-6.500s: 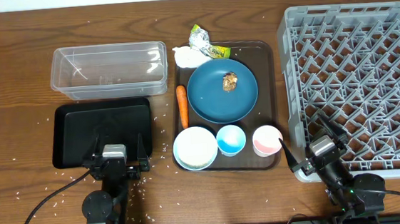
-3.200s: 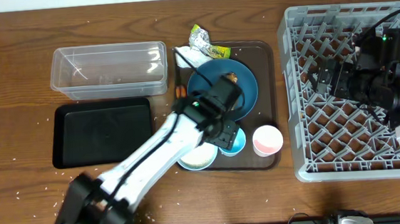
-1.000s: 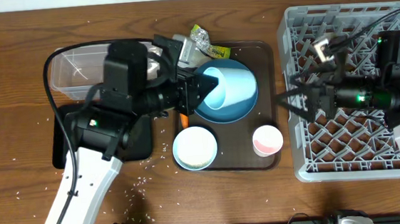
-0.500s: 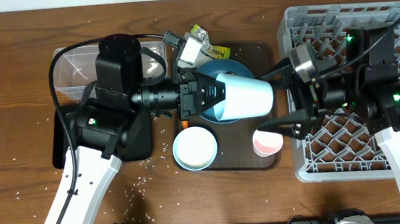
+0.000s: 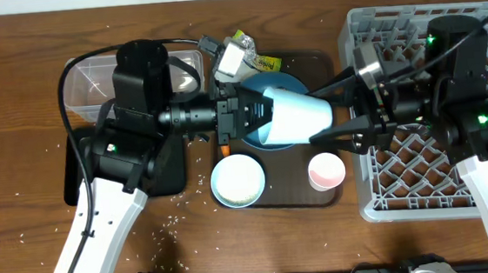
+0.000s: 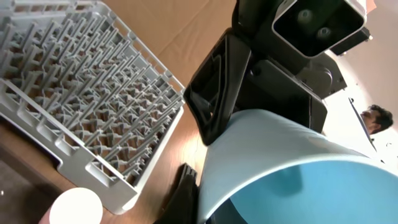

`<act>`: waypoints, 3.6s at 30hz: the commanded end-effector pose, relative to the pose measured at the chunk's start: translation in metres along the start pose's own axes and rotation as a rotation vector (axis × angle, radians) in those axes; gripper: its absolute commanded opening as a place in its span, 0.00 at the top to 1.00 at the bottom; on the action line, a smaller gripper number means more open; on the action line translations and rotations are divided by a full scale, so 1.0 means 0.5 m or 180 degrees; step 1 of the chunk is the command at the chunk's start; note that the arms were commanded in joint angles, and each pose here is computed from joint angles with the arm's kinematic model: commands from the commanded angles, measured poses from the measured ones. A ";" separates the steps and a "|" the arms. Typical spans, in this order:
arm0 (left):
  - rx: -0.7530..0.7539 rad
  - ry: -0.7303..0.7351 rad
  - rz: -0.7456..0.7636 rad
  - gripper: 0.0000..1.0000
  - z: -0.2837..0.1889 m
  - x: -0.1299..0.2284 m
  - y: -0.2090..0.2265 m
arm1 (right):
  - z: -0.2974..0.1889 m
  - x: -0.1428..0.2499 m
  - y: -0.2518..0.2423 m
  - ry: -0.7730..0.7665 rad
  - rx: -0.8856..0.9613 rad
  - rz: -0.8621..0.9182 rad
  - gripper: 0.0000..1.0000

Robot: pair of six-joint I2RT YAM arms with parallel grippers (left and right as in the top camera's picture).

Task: Sort waste into correct bins and load items into the dishwasher rack
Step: 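Hand the light-blue cup from left gripper to right gripper, then place the light-blue cup into the dish rack with right gripper, then grasp the pink cup with the left gripper and lift it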

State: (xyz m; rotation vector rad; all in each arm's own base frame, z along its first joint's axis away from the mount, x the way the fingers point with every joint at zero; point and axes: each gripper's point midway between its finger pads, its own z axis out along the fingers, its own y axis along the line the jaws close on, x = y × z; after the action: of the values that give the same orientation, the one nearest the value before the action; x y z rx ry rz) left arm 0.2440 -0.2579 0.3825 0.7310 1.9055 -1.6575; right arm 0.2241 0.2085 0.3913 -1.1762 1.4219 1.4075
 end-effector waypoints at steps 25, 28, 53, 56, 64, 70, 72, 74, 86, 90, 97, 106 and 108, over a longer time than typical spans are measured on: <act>-0.0520 -0.0426 -0.0258 0.23 -0.093 -0.049 0.087 | -0.650 0.297 -0.105 -0.0469 0.5660 0.3791 0.46; -0.0523 -0.0418 -0.0284 0.23 -0.092 -0.046 0.089 | -0.720 0.329 -0.085 -0.0861 0.5912 0.4181 0.46; -0.0601 -0.0244 -0.0407 0.23 -0.091 -0.005 0.104 | -0.855 0.551 -0.102 -0.2323 0.5001 0.6234 0.38; -0.0604 -0.0238 -0.0370 0.23 -0.091 -0.005 0.105 | -0.866 0.553 -0.091 -0.2429 0.5031 0.6254 0.32; -0.0627 -0.0227 -0.0282 0.22 -0.091 -0.004 0.107 | -0.848 0.447 -0.142 -0.2582 0.4154 0.5218 0.26; -0.1226 -0.0174 -0.0360 0.22 -0.091 0.023 0.167 | -0.761 0.311 -0.162 -0.2289 0.3756 0.4328 0.24; -0.1510 -0.0046 -0.0357 0.22 -0.087 0.049 0.191 | -0.723 0.282 -0.165 -0.1960 0.3899 0.4067 0.27; -0.1848 0.0116 -0.0357 0.22 -0.085 0.079 0.216 | -0.685 0.258 -0.167 -0.1615 0.4054 0.3800 0.28; -0.3094 0.1275 0.0184 0.25 0.040 0.239 0.341 | -0.592 0.227 -0.157 -0.0785 0.5204 0.3444 0.24; -0.3020 0.1493 0.0084 0.28 0.129 0.298 0.387 | -0.583 0.232 -0.159 -0.0738 0.5165 0.3487 0.24; -0.2815 0.1737 -0.0082 0.34 0.230 0.386 0.438 | -0.579 0.240 -0.154 -0.0707 0.5151 0.3554 0.22; -0.2893 0.1956 -0.0194 0.73 0.240 0.440 0.473 | -0.579 0.240 -0.154 -0.0695 0.5152 0.3553 0.21; -0.2890 0.1951 -0.0192 0.89 0.240 0.438 0.472 | -0.579 0.241 -0.153 -0.0694 0.5150 0.3557 0.20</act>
State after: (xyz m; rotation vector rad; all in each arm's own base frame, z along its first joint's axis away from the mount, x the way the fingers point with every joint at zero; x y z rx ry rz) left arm 0.2524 -0.3382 0.0535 0.8102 2.7557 -0.4447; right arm 0.2876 -0.0860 0.2717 0.8746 2.2835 0.4069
